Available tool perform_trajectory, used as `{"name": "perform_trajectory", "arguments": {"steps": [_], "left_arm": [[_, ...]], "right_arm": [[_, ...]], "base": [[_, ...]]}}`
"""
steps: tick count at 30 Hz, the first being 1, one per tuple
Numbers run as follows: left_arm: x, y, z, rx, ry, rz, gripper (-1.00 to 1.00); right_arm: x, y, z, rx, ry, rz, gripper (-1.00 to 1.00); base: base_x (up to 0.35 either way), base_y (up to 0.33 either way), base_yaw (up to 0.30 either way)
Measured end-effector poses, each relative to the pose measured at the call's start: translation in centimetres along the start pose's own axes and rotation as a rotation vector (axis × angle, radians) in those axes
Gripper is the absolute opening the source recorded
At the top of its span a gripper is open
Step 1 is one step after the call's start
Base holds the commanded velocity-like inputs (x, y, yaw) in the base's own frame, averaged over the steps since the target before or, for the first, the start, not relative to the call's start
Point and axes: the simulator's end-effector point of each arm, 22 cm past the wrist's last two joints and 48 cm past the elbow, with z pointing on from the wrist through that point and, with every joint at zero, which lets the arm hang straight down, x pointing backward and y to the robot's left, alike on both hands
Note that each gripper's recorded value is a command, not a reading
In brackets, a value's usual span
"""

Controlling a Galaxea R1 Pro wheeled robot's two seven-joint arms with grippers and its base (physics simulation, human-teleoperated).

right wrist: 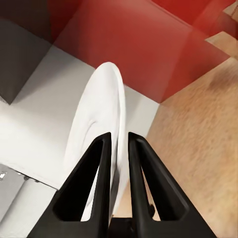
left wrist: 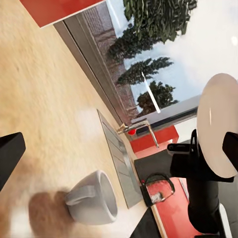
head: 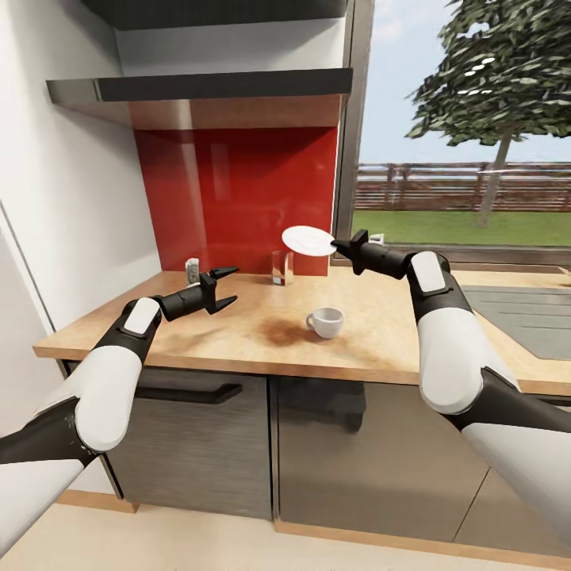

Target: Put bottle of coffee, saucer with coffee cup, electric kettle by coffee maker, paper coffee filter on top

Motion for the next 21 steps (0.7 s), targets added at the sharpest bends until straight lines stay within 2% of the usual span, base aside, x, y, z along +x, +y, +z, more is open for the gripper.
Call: {"name": "perform_trajectory", "arguments": {"steps": [5,17,21], "left_arm": [[0.01,-0.02,0.01,0.0,0.0,0.001,1.0],[0.01,0.06,0.02,-0.001,0.001,0.0,1.0],[0.04,-0.02,0.05,0.0,0.001,0.001,1.0]], "right_arm": [[0.08,0.2,0.03,-0.008,0.003,-0.002,-1.0],[0.05,0.18,0.03,-0.009,0.002,0.0,-1.0],[0.07,0.21,0.03,-0.009,0.003,-0.001,-1.0]], "base": [[0.0,0.0,0.0],[-0.191,0.0,0.0],[-0.077,0.0,0.0]]}}
